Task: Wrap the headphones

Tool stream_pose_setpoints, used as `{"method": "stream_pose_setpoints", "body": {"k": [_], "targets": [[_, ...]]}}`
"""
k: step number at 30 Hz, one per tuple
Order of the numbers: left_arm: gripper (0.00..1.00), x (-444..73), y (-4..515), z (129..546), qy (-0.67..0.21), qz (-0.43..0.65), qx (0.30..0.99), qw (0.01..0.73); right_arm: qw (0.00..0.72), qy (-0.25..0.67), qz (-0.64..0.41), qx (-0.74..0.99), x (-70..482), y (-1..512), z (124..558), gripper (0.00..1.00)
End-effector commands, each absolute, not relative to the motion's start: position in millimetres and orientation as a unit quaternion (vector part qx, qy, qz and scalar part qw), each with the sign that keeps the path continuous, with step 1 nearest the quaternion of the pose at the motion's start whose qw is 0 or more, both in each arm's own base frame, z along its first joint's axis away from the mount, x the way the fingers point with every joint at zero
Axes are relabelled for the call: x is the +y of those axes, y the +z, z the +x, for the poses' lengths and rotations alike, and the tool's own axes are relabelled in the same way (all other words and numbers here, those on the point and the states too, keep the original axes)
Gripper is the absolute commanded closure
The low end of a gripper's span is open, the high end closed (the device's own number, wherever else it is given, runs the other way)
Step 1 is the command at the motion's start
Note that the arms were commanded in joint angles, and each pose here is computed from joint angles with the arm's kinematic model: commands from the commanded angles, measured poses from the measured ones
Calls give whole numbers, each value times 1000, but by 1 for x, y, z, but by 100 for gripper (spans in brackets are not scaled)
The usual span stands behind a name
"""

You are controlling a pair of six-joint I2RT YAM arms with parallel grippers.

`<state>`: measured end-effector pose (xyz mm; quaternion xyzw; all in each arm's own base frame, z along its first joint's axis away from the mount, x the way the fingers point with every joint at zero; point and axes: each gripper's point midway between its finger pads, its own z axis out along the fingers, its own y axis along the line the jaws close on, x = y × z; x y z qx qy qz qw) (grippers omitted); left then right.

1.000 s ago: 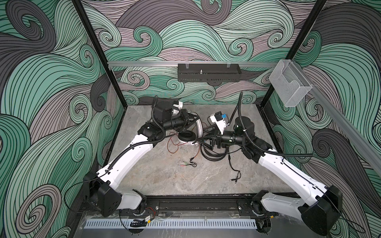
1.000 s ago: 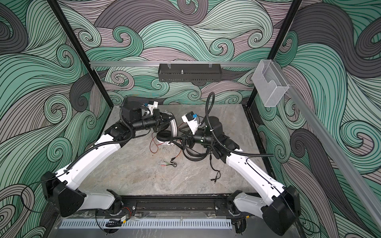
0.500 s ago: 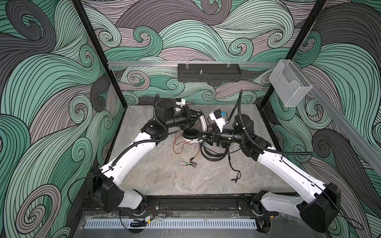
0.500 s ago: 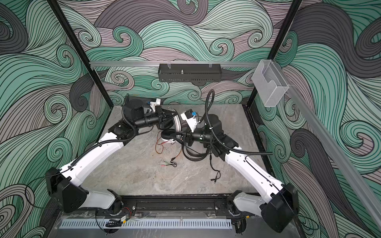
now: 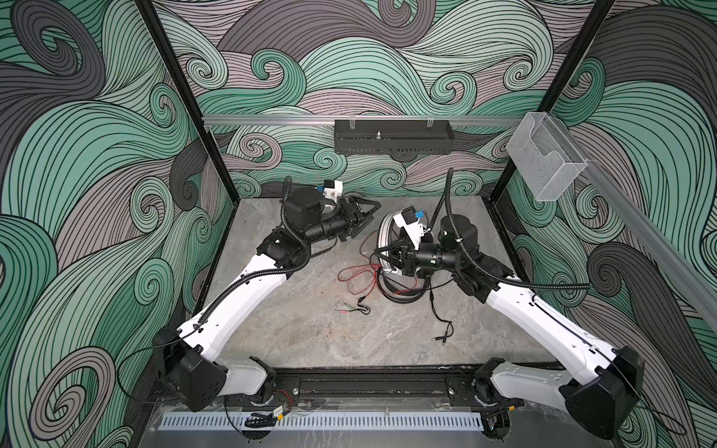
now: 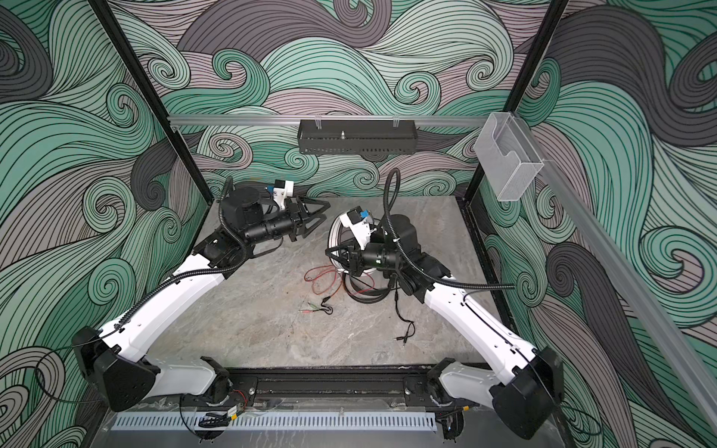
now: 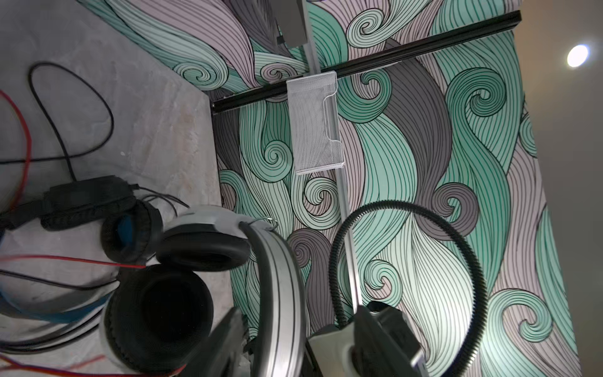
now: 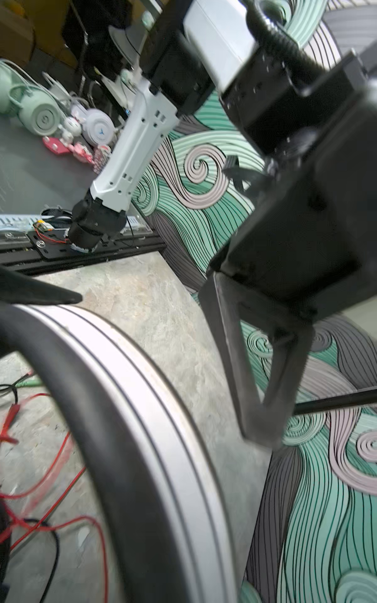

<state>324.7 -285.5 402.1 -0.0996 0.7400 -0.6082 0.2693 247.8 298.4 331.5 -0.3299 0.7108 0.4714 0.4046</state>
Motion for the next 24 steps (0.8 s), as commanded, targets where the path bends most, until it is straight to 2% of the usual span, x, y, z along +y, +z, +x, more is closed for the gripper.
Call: {"method": "stream_pose_setpoints", "body": {"k": [1,4,5,6,7,11,15,20,24], "targets": [[27,-264,396,327,-577,-106,751,301,455,458,-350,679,295,359,245,100],[25,-235,373,325,-526,-122,778,322,469,432,-337,693,288,356,252,100],[28,-227,366,322,-507,-118,786,333,474,425,-332,696,285,358,254,100],[36,-224,360,318,-491,-93,793,347,477,423,-330,696,284,361,255,100],[40,-224,355,311,-477,-52,800,361,478,424,-333,693,284,366,254,100],[37,-223,307,291,-423,46,830,359,479,432,-334,688,286,381,254,100],[31,-238,279,269,-431,107,833,332,490,430,-305,694,282,400,262,100],[30,-259,283,245,-421,150,819,359,555,398,-229,694,258,446,279,100],[32,-267,289,245,-416,154,811,381,589,403,-221,665,254,495,279,100]]}}
